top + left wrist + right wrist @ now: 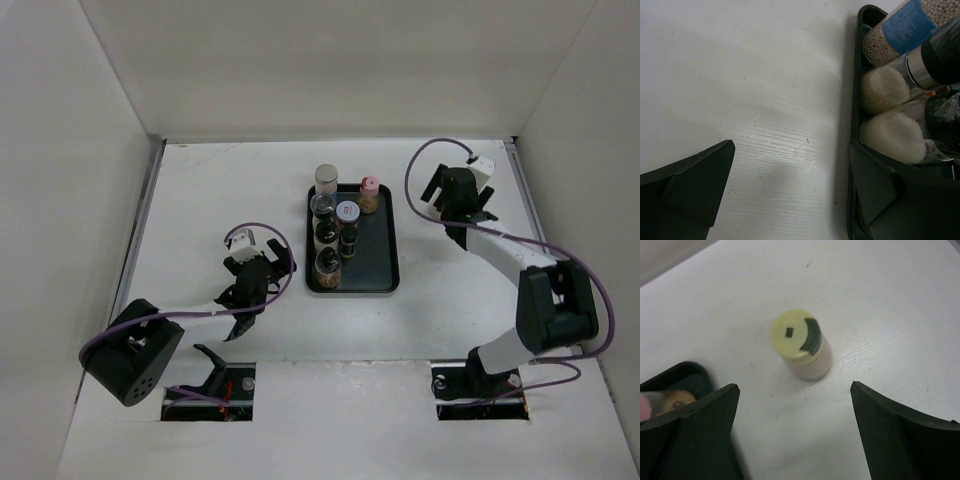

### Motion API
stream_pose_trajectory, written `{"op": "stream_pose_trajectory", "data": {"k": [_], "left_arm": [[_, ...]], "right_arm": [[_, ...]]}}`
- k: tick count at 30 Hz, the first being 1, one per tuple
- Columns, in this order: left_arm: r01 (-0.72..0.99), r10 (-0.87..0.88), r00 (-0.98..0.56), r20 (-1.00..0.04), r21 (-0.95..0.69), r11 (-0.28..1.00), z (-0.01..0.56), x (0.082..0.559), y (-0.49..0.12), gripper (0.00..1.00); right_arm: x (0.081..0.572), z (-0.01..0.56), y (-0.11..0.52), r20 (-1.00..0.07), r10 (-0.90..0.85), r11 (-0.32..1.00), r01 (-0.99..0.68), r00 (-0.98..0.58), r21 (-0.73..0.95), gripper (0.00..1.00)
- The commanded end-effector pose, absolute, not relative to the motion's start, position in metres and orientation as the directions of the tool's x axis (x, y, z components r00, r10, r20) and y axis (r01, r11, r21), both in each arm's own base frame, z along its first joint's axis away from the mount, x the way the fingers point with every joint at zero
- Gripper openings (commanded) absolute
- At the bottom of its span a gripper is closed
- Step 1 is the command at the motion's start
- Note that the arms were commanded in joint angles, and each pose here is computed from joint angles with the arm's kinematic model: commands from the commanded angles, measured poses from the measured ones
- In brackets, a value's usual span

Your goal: Organize the condiment bottles

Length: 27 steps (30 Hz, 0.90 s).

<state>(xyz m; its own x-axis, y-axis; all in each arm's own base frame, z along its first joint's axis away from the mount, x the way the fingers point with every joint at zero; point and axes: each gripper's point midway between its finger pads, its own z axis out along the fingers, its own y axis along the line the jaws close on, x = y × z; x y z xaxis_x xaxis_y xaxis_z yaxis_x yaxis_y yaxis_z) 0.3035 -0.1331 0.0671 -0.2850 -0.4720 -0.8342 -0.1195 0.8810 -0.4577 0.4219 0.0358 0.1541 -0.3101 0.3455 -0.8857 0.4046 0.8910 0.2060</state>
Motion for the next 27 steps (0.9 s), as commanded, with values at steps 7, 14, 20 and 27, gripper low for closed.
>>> {"op": "stream_pose_trajectory", "data": {"k": [7,14,20,27], "left_arm": [[-0.111,-0.505,-0.239,-0.829,-0.494,0.862,0.083,0.311,-0.137,1.0],[-0.107,-0.504,-0.243,-0.829,-0.493,0.863,0.082,0.312,-0.139,1.0],[-0.106,-0.506,-0.24,-0.829,-0.496,0.862,0.083,0.311,-0.139,1.0],[-0.105,-0.508,-0.244,-0.826,-0.499,0.861,0.083,0.311,-0.14,1.0]], "right_arm": [[0.499,0.135,0.006,-0.877,0.347,0.883,0.429,-0.331,0.188,0.99],[0.511,0.13,-0.003,-0.908,0.29,0.889,0.437,-0.302,0.139,0.66],[0.489,0.153,0.005,-0.93,0.271,0.891,0.431,-0.25,0.143,0.42],[0.421,0.19,0.089,-0.937,0.263,0.95,0.229,-0.231,0.211,0.43]]}}
